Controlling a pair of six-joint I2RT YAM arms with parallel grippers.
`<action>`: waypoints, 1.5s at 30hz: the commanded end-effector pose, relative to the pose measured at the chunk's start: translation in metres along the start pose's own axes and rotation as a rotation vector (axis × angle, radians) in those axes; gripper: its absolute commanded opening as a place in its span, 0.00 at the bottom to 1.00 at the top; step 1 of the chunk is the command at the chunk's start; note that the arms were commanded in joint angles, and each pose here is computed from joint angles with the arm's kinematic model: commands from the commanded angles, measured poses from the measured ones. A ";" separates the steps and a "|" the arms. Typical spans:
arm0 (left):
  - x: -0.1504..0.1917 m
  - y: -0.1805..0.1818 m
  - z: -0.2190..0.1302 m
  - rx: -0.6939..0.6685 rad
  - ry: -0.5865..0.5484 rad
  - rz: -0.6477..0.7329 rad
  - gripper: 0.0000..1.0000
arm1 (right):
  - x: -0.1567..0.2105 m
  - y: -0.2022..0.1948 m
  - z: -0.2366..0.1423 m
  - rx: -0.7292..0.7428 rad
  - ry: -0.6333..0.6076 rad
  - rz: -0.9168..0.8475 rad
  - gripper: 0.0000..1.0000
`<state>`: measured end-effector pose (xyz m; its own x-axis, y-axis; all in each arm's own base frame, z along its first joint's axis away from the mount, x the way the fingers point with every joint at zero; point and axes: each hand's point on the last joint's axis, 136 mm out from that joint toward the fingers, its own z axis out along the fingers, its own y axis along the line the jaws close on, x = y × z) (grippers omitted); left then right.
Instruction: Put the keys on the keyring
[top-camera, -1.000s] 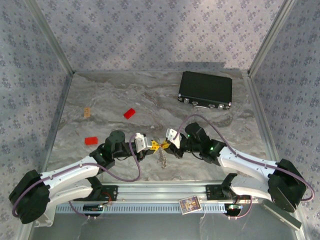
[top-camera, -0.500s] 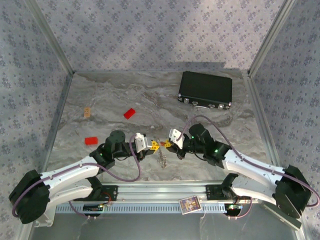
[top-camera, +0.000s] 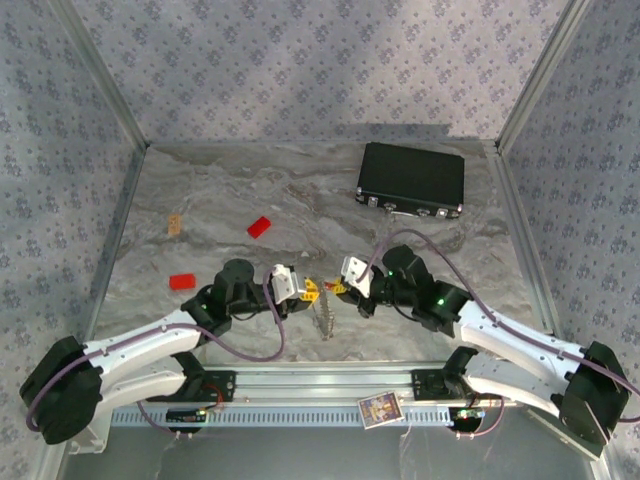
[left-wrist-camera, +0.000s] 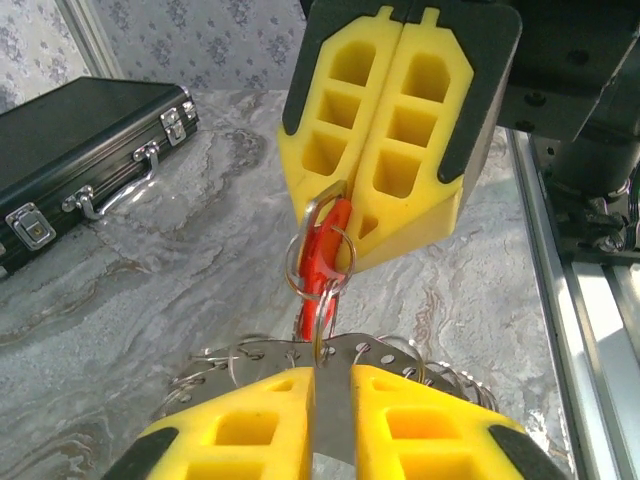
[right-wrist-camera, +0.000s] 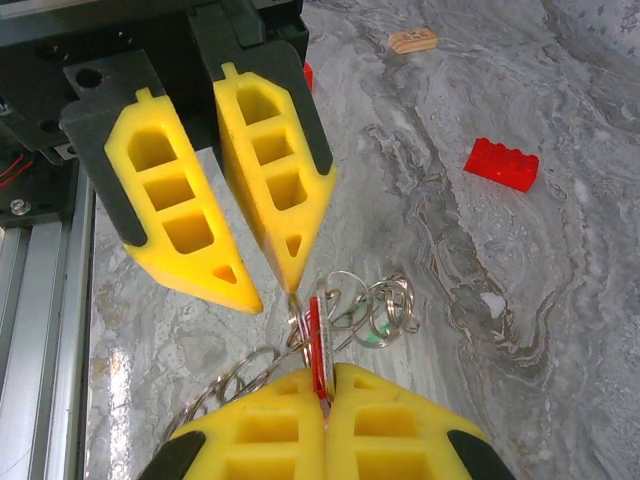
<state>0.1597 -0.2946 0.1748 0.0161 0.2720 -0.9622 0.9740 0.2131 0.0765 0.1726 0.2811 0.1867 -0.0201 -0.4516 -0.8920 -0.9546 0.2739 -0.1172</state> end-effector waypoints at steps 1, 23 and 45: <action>-0.019 0.001 0.000 0.001 -0.042 0.034 0.30 | -0.013 -0.001 -0.006 0.008 -0.014 -0.031 0.00; -0.059 0.116 -0.133 -0.958 -0.202 -0.029 0.44 | -0.077 0.005 0.014 -0.052 -0.113 -0.143 0.00; -0.023 0.145 -0.204 -1.250 -0.211 -0.310 0.46 | 0.001 -0.059 0.105 0.199 0.263 -0.092 0.00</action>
<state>0.2529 -0.0801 0.2572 -0.0172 -0.0436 -0.9989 0.0899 0.9949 -0.0450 0.2384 0.3780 0.1603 -0.0194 -0.5754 -0.8176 -0.9232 0.3242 -0.2063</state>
